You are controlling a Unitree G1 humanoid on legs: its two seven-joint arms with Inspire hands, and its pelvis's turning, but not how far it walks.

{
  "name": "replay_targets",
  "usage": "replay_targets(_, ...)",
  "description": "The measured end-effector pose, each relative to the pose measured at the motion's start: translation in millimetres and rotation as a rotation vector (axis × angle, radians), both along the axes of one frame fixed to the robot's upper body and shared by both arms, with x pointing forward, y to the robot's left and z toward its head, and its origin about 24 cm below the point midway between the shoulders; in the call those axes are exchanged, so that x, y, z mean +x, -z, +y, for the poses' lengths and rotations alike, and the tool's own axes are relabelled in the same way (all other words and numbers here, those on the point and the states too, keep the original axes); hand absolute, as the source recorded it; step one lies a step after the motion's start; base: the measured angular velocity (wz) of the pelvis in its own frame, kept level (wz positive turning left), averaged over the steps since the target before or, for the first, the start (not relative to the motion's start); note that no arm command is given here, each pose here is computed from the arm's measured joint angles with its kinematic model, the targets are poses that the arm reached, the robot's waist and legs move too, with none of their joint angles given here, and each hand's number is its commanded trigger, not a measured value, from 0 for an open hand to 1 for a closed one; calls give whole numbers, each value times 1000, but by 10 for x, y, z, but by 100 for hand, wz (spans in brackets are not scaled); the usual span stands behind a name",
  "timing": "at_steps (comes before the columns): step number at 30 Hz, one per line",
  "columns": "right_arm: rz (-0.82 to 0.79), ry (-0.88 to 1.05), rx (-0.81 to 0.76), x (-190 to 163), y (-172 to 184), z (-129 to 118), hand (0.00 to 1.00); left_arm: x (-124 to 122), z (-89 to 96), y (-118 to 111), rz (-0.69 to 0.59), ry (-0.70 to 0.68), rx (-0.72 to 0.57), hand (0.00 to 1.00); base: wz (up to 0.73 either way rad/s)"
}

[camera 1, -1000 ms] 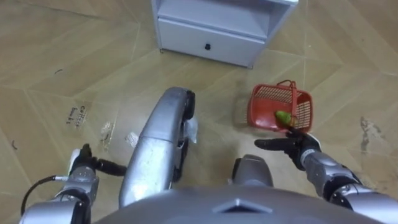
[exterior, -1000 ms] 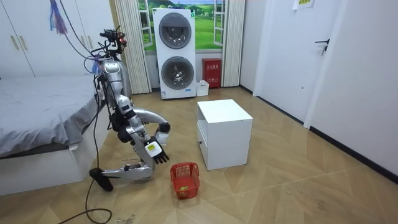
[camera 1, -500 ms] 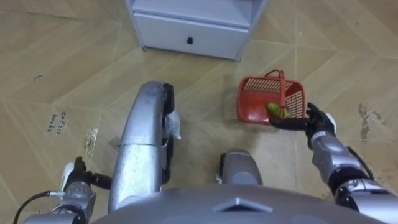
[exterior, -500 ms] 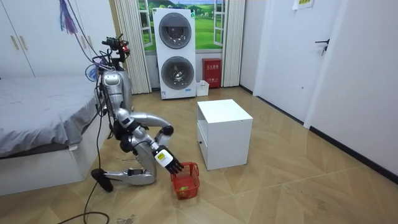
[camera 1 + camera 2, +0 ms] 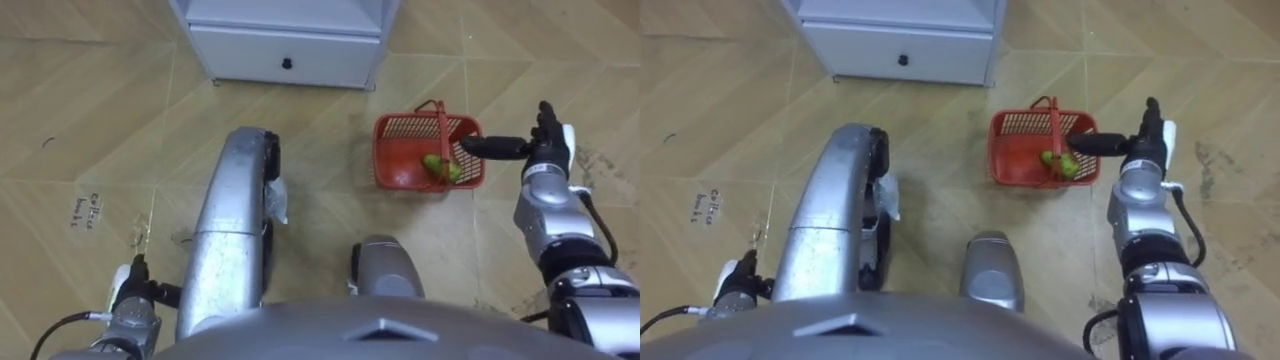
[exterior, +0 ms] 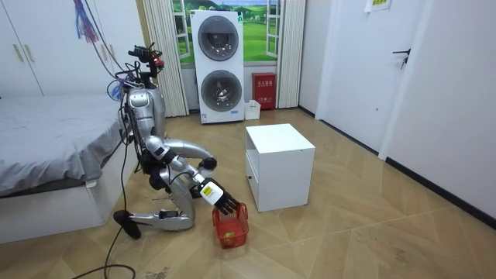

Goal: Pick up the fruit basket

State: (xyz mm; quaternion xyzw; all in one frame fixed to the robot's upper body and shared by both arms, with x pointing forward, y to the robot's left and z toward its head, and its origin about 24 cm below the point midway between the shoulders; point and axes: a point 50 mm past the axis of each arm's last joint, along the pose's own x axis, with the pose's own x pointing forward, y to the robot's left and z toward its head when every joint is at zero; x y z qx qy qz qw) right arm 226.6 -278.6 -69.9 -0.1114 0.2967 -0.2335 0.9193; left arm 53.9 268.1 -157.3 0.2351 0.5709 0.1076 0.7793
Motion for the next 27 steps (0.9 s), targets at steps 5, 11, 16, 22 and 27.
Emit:
replay_targets(5, -44, -21, 1, 168, -118, -1, 0, -92, 34, 0, 30, 18, 3, 0, 4)
replay_targets(11, 14, 2, 27, 110, -52, -106, 0, -86, 29, 5, 55, 54, -21, 0, 6)
replay_targets(16, 65, 28, 38, 10, -2, -230, 0, -134, 87, -7, 69, 29, -12, 0, -4)
replay_targets(22, 132, 18, 49, -80, 68, -294, 0, -188, 144, -17, 84, -28, -19, 0, 0)
replay_targets(27, 151, 43, 96, -107, 58, -403, 0, -246, 145, -10, 112, -37, -35, 0, 0)
